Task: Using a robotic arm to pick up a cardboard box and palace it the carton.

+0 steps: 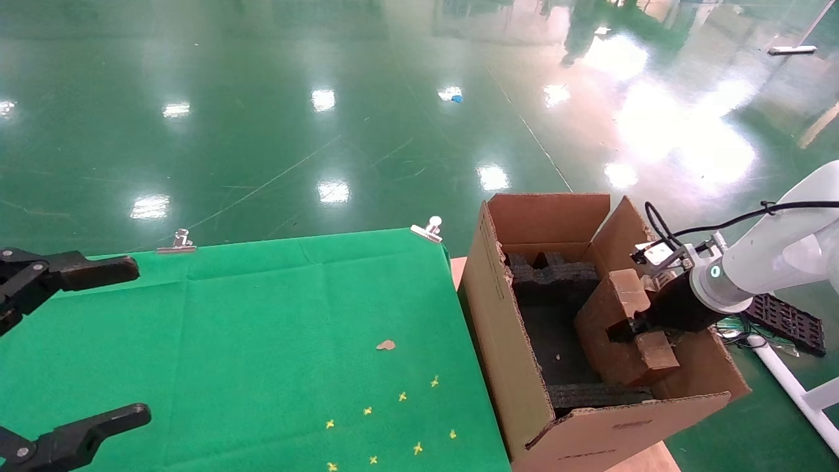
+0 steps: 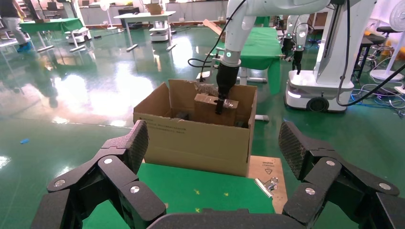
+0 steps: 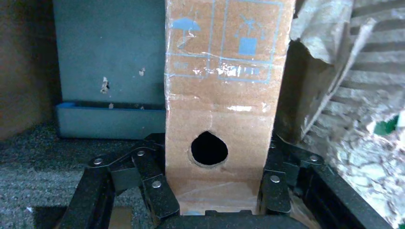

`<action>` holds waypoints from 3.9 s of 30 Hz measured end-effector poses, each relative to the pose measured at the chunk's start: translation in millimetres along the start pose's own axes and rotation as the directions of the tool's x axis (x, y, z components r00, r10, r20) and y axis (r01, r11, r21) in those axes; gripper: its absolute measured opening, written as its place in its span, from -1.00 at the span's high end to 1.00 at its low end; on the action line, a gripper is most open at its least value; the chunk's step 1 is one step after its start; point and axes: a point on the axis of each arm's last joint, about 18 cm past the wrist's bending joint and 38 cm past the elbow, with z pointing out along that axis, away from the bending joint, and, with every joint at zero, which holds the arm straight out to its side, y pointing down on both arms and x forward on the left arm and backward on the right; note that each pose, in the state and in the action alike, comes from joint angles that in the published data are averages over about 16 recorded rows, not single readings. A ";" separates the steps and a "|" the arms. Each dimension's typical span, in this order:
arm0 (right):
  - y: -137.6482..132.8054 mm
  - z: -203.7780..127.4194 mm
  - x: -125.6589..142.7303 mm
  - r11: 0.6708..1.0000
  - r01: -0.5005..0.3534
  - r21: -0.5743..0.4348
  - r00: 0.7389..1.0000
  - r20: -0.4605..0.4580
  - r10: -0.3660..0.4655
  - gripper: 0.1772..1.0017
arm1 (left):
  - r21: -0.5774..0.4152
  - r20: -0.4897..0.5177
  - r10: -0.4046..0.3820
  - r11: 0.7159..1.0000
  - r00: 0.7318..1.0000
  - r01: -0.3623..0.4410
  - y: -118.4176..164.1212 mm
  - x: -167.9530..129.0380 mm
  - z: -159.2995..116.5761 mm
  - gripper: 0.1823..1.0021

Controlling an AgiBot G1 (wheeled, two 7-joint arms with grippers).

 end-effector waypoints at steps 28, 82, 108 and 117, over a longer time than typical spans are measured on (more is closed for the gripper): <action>-26.3 -33.1 0.3 0.999 0.029 0.043 1.000 -0.010 -0.029 -0.44 | 0.000 0.000 0.000 1.000 1.000 0.000 0.0 0.0 0.0 -1.00; -88.4 -142.1 -156.4 0.697 0.322 0.641 0.646 0.390 -0.656 -1.00 | 0.000 0.000 0.000 1.000 1.000 0.000 0.0 -0.2 -0.1 -1.00; 2.6 -172.0 -221.5 0.354 0.096 0.930 0.251 0.322 -0.913 -1.00 | 0.000 0.000 0.000 1.000 1.000 0.000 0.0 -0.2 -0.1 -1.00; 39.3 -196.2 -222.0 0.210 0.015 0.978 0.182 0.204 -0.962 -1.00 | 0.000 0.000 0.000 1.000 1.000 0.000 0.1 -0.2 -0.2 -1.00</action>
